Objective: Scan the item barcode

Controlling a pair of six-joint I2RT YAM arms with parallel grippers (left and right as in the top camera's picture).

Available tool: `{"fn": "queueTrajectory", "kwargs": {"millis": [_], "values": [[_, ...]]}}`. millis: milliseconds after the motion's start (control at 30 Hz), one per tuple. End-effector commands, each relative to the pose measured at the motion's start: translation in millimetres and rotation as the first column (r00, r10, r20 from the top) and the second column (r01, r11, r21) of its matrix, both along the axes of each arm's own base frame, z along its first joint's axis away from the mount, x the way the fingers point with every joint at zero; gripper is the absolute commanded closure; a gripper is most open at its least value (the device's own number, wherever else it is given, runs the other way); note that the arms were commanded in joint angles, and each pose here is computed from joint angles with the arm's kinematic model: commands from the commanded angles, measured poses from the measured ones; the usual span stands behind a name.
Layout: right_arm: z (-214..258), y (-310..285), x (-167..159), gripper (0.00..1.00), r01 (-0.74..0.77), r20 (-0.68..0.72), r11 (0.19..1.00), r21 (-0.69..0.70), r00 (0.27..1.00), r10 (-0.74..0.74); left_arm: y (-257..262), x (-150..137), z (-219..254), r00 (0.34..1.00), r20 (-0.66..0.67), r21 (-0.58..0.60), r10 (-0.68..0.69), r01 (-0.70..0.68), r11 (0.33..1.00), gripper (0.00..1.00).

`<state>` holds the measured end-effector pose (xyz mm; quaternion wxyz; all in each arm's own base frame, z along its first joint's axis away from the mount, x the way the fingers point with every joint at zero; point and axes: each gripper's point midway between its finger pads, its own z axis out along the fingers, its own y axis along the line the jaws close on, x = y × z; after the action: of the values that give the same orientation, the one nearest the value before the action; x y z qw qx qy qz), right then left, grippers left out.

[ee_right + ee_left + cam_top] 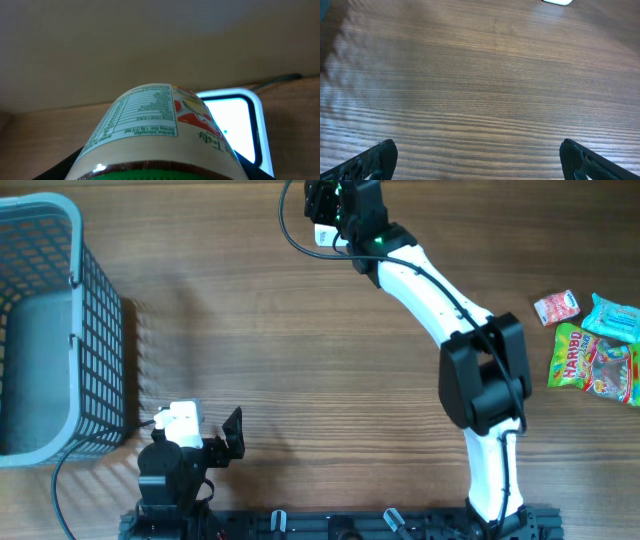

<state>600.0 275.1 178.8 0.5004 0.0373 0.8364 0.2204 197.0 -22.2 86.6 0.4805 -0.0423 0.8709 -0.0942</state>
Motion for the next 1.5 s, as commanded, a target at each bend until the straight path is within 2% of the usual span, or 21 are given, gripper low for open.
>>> {"fn": "queueTrajectory", "kwargs": {"millis": [0, 167, 233, 333, 500, 633, 867, 1033, 1100, 1233, 1367, 1467], "values": [[-5.0, -5.6, 18.0, 0.46, 0.043, 0.086, 0.997, -0.06, 0.996, -0.038, -3.9, -0.6, -2.4, 0.999, -0.002, 0.012, -0.032, 0.032, 0.999, 0.0], [-1.9, -14.2, 34.0, 0.44, 0.115, 0.2, 0.989, -0.09, 0.975, -0.095, -3.9, -0.6, -2.4, 0.999, -0.002, 0.012, -0.032, 0.032, 0.999, 0.0], [-6.3, -12.9, 38.7, 0.49, 0.116, 0.235, 0.988, -0.105, 0.968, -0.088, -3.9, -0.6, -2.4, 1.0, -0.002, 0.011, -0.031, 0.031, 0.999, 0.0], [-24.1, -12.4, 44.9, 0.5, 0.128, 0.256, 0.986, -0.107, 0.962, -0.097, -3.9, -0.6, -2.4, 1.0, -0.002, 0.011, -0.031, 0.031, 0.999, 0.0], [-51.9, -18.8, 51.3, 0.43, 0.178, 0.267, 0.977, -0.118, 0.953, -0.141, -3.9, -0.6, -2.4, 1.0, -0.002, 0.011, -0.031, 0.031, 0.999, 0.0], [-57.8, -21.1, 52.2, 0.44, 0.188, 0.272, 0.972, -0.143, 0.951, -0.144, -3.9, -0.6, -2.4, 1.0, -0.002, 0.011, -0.031, 0.031, 0.999, 0.0], [-30.3, -20.2, 53.4, 0.47, 0.196, 0.329, 0.976, -0.1, 0.932, -0.153, -3.9, -0.6, -2.4, 1.0, -0.002, 0.011, -0.031, 0.031, 0.999, 0.0], [18.6, -29.1, 47.3, 0.49, 0.225, 0.362, 0.967, -0.122, 0.917, -0.168, -3.9, -0.6, -2.4, 0.999, -0.002, 0.012, -0.032, 0.032, 0.999, 0.0], [40.2, -40.7, 42.7, 0.48, 0.268, 0.375, 0.948, -0.17, 0.908, -0.19, -3.9, -0.6, -2.4, 0.999, -0.002, 0.012, -0.032, 0.032, 0.999, 0.0], [60.9, -81.2, 28.0, 0.48, 0.37, 0.337, 0.857, -0.357, 0.907, -0.251, -3.9, -0.6, -2.4, 0.999, -0.002, 0.012, -0.032, 0.032, 0.999, 0.0], [48.9, -139.3, 16.2, 0.48, 0.45, 0.251, 0.742, -0.497, 0.893, -0.374, -3.9, -0.6, -2.4, 0.999, -0.002, 0.012, -0.032, 0.032, 0.999, 0.0], [27.9, -181.8, 12.9, 0.48, 0.457, 0.176, 0.69, -0.562, 0.881, -0.44, -3.9, -0.6, -2.4, 1.0, -0.002, 0.011, -0.031, 0.031, 0.999, 0.0]]}}
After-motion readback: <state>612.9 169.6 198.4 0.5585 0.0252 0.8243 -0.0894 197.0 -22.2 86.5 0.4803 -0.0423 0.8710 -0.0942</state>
